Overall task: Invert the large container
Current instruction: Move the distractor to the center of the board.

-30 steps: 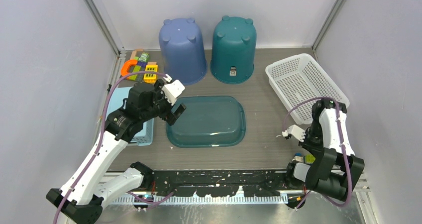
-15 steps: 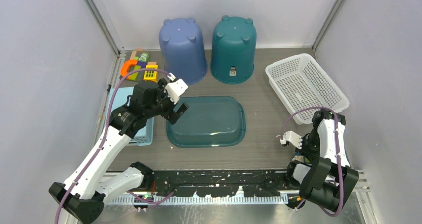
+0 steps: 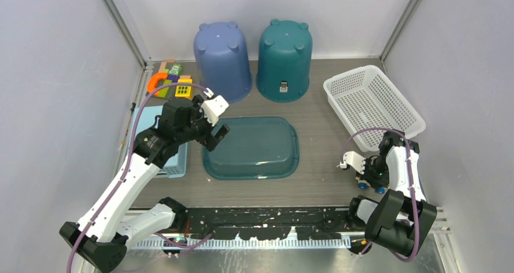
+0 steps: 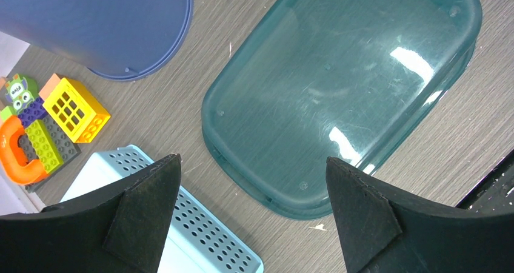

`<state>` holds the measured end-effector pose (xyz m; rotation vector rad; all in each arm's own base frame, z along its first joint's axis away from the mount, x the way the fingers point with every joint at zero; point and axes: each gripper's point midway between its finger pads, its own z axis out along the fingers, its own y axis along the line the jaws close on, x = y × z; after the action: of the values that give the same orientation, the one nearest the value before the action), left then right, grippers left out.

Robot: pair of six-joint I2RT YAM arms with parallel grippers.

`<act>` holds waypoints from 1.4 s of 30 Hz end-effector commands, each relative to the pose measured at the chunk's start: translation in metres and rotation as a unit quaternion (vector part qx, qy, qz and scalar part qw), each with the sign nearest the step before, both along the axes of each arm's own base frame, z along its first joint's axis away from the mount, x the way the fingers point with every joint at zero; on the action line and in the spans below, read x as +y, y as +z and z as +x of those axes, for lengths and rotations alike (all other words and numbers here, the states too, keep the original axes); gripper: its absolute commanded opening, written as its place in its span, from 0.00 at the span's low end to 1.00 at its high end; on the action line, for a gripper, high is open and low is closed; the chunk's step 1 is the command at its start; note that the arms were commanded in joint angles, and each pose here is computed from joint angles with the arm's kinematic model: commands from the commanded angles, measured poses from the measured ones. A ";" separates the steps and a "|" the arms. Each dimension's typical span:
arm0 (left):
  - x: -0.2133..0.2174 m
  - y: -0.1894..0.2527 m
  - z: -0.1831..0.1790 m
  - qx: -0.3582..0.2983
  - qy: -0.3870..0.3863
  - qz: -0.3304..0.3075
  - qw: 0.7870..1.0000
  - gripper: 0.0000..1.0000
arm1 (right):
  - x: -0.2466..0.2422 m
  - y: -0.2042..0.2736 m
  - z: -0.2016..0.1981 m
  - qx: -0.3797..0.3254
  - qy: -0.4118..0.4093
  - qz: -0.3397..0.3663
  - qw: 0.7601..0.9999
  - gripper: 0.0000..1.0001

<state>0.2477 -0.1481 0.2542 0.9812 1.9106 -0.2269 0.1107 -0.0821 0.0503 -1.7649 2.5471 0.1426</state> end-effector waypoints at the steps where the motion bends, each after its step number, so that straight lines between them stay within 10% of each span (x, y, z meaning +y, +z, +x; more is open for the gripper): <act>1: -0.001 0.019 0.005 -0.023 0.000 -0.009 1.000 0.90 | 0.004 0.002 0.026 -0.060 0.018 0.017 0.998 0.01; 16: -0.002 0.017 0.007 -0.019 0.000 -0.006 1.000 0.91 | 0.076 0.075 0.009 -0.080 0.076 0.146 0.983 0.20; 33: 0.000 0.014 0.001 -0.020 -0.005 -0.007 1.000 0.92 | 0.079 0.170 0.230 -0.372 -0.260 0.133 0.881 0.68; 42: 0.002 0.014 -0.003 -0.032 -0.007 -0.010 0.999 0.92 | 0.075 0.141 0.280 -0.421 -0.312 0.032 0.851 0.62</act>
<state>0.2452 -0.1466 0.2595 0.9787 1.8928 -0.2249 0.3632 0.0158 0.1806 -0.8551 2.2275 -0.2634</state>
